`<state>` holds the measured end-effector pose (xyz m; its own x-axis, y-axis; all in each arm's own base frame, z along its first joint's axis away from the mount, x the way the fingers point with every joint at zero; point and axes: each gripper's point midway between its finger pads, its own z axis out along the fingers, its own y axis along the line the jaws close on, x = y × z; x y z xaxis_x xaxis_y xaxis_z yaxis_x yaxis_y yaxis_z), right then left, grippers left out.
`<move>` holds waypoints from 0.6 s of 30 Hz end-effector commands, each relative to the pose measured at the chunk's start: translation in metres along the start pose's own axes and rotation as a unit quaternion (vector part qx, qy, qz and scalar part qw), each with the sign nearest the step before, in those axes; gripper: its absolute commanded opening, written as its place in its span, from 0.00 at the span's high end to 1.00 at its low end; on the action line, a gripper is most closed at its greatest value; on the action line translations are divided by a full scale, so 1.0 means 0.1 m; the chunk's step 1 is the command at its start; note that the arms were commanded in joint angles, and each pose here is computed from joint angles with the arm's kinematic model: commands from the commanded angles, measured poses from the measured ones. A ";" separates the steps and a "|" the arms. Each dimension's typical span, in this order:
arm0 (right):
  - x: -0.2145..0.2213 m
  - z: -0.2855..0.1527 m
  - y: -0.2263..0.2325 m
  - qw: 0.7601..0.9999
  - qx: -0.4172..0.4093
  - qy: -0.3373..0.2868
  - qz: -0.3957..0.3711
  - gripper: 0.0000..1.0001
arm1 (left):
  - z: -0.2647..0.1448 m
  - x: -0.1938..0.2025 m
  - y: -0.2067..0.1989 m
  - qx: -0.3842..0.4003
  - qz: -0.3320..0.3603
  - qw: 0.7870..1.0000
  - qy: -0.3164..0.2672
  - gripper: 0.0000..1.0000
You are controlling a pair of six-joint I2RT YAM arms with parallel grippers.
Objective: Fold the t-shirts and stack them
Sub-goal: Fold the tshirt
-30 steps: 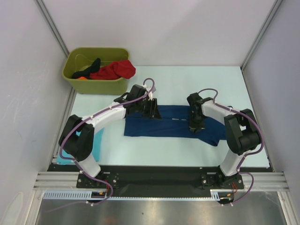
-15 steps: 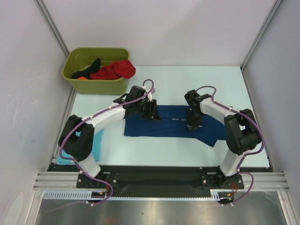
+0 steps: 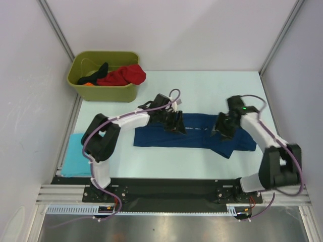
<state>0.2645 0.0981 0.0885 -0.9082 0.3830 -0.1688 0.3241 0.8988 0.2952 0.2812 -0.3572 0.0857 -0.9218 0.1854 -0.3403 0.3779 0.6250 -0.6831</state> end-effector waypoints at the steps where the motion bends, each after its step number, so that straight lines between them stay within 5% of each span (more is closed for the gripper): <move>1: 0.00 -0.22 -0.48 0.993 -0.011 -0.029 0.114 0.46 | 0.24 -0.10 -0.54 0.067 0.033 0.997 0.005 0.43; 6: 0.16 -0.11 -0.98 0.965 -0.042 -0.028 0.256 0.65 | 0.61 -0.06 -0.71 0.045 0.037 0.998 0.010 0.46; 18: 0.34 0.01 -1.26 0.946 -0.014 -0.021 0.324 0.52 | 1.09 0.10 -0.54 -0.080 -0.013 0.997 -0.011 0.53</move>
<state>0.1904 -0.0025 0.0432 -0.5217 0.8529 0.0209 0.8027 0.4824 0.3505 0.2455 -0.4658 0.0409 -0.9246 0.2282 -0.3049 0.3740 0.6956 -0.6134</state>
